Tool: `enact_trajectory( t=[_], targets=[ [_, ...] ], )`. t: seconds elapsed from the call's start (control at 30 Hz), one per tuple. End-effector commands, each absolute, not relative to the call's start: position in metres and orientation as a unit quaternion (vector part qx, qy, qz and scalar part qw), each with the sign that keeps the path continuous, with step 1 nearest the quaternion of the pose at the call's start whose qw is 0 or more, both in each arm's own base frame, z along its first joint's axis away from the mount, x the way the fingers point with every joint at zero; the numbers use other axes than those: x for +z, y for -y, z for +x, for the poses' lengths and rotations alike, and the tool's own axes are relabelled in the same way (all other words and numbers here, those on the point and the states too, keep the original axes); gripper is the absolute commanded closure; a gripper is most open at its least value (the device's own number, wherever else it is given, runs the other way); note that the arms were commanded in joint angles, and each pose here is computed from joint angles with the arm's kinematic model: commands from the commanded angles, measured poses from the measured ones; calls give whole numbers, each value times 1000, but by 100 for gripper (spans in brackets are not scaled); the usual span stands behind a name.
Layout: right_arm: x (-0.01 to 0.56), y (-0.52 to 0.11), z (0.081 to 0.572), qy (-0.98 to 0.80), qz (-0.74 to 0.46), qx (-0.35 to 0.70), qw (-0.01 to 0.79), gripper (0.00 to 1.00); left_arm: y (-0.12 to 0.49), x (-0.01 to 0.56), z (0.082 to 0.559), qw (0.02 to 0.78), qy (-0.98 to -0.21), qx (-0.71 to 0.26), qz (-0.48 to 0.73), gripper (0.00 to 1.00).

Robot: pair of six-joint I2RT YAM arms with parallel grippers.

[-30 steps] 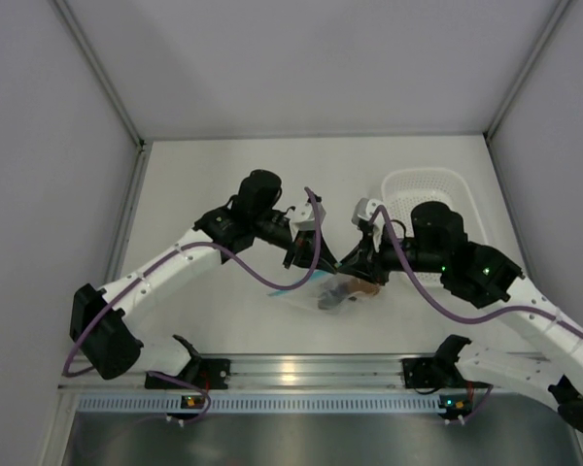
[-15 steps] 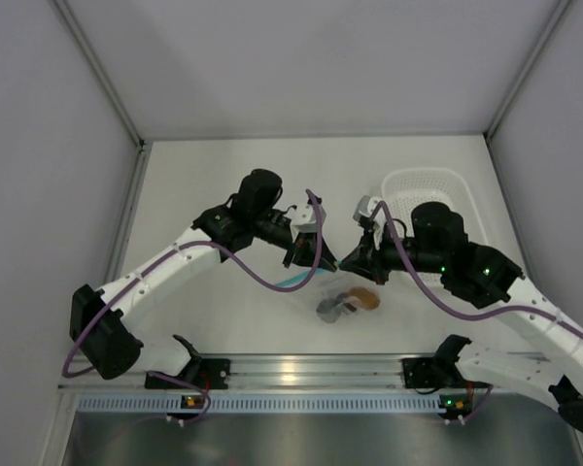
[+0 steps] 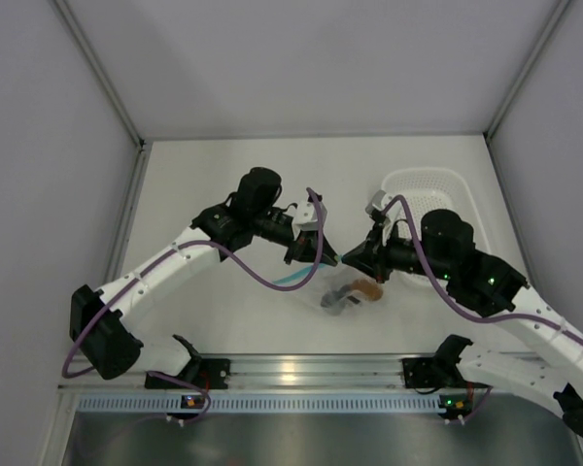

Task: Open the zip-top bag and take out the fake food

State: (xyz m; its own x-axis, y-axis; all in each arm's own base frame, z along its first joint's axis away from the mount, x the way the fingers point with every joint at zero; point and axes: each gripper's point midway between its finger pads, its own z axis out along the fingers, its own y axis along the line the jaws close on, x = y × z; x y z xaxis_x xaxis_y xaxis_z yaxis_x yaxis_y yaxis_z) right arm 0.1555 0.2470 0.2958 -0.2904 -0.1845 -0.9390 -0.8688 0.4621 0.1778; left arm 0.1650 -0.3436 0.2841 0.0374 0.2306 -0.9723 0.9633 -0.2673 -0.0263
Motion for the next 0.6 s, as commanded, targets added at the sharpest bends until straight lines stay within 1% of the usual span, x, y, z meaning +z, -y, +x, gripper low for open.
enact_trajectory(
  t=[0.0,0.13,0.27,0.4,0.43,0.5,0.57],
  targets=[
    [319,-249,159,-688,-359,374,508,100,340,277,168,365,-490,-491,621,100],
    [317,-250,153,-680,-372,382,503,100,336,272,168,361,-493,-494,618,100],
    [302,-258,145,-676,-401,395,475,100,337,282,158,349,-465,-523,623,100],
    [290,-263,137,-671,-424,407,452,91,337,293,153,353,-448,-531,626,100],
    [287,-263,136,-675,-426,405,446,91,337,294,153,352,-447,-532,627,100],
    [283,-264,134,-674,-432,408,439,86,336,296,152,355,-443,-532,628,100],
    [277,-267,135,-679,-433,407,430,83,335,298,150,355,-441,-534,628,100]
  ],
)
